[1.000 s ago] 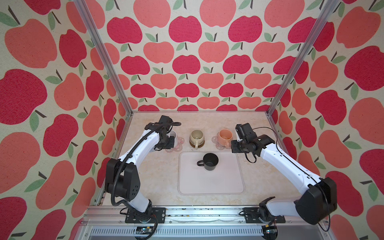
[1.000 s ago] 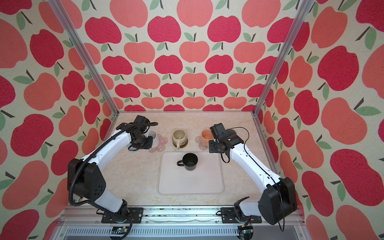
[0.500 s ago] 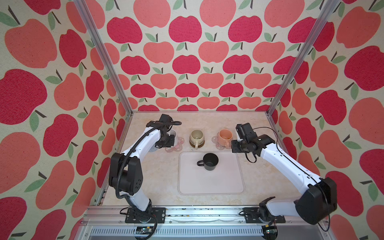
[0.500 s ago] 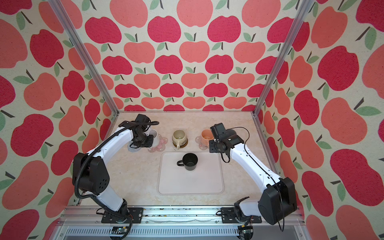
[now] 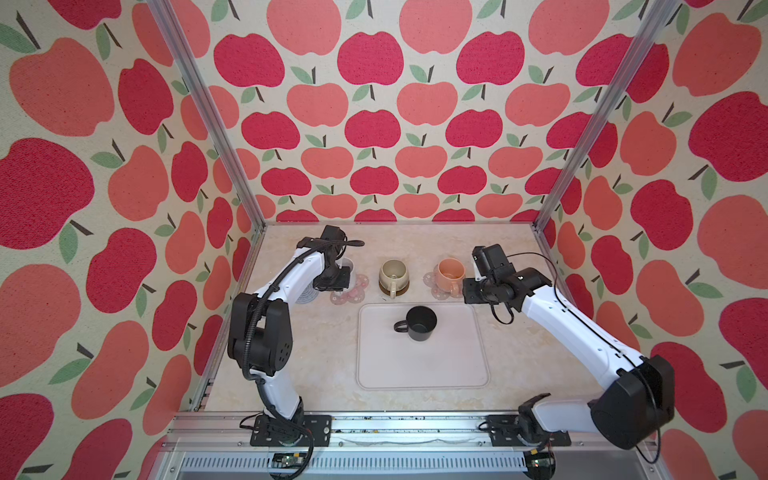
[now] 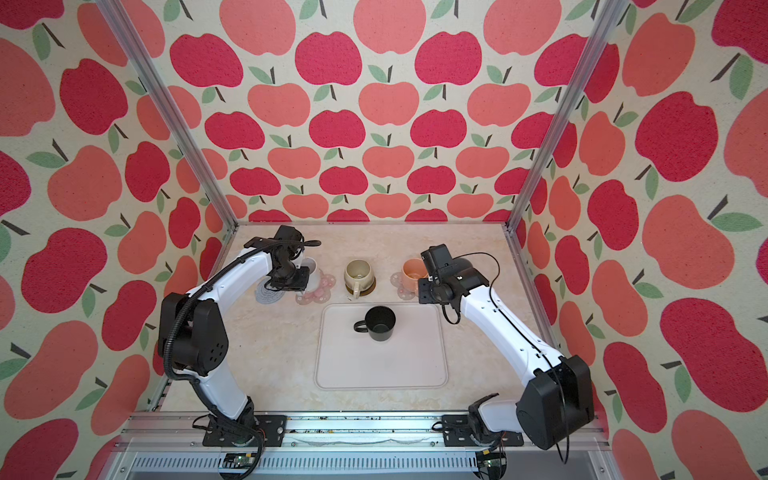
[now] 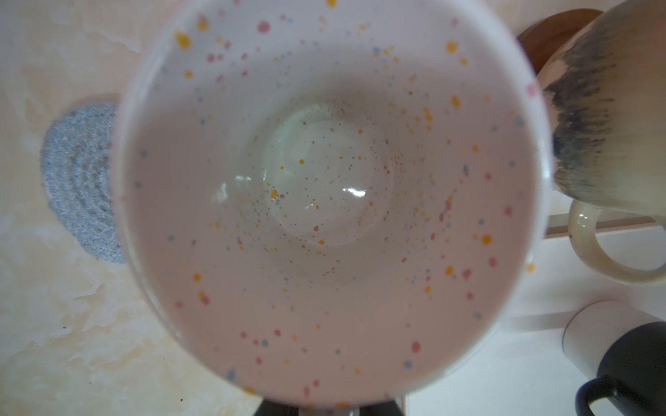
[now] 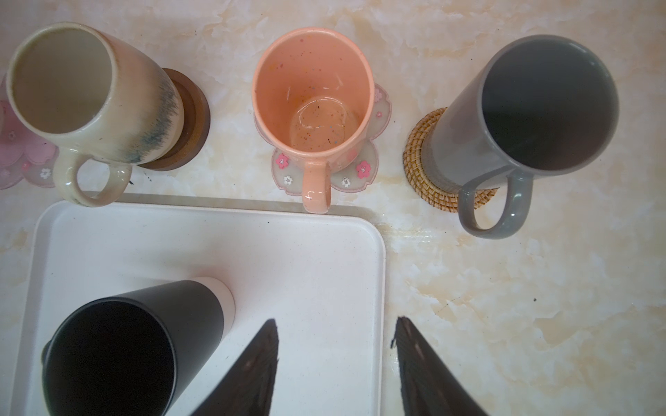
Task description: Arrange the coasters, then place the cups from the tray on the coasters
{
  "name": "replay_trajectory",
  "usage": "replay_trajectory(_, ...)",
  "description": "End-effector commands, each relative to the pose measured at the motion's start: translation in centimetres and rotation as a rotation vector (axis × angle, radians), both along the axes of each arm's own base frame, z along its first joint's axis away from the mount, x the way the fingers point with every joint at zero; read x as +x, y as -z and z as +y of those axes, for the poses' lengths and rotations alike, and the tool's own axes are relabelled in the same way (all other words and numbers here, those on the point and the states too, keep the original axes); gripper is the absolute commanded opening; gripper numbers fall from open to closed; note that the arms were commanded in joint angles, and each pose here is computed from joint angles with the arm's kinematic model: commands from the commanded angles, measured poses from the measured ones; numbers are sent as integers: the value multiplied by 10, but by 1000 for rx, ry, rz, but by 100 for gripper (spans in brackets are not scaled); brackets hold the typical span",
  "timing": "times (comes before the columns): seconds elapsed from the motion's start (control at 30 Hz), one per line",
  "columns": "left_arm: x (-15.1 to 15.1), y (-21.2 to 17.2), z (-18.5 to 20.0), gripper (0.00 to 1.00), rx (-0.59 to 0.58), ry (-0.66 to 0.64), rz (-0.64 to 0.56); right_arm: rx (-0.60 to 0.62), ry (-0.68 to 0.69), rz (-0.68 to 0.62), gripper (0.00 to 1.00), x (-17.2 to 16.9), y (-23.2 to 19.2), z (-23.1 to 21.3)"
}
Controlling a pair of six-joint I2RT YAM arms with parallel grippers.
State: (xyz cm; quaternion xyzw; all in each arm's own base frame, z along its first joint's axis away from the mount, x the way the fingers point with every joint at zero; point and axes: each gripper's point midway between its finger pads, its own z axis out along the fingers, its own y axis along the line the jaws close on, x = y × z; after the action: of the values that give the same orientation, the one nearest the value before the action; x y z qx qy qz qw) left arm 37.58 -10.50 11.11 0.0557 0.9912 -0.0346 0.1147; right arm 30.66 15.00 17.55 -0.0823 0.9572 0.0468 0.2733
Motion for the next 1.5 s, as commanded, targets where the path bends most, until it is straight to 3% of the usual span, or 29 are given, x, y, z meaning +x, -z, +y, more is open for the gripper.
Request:
replay_trajectory(0.0,25,-17,-2,0,-4,14,-93,0,2,6,55,-1,-6,-2)
replay_trajectory(0.7,24,-16,7,0,34,-3,-99,5,12,6,55,-7,-5,-6)
replay_trajectory(1.2,0,-29,93,0,42,-153,-129,47,20,10,55,-8,-6,0)
replay_trajectory(1.47,-6,-25,120,0,40,-193,-137,56,27,3,55,-7,-10,-1)
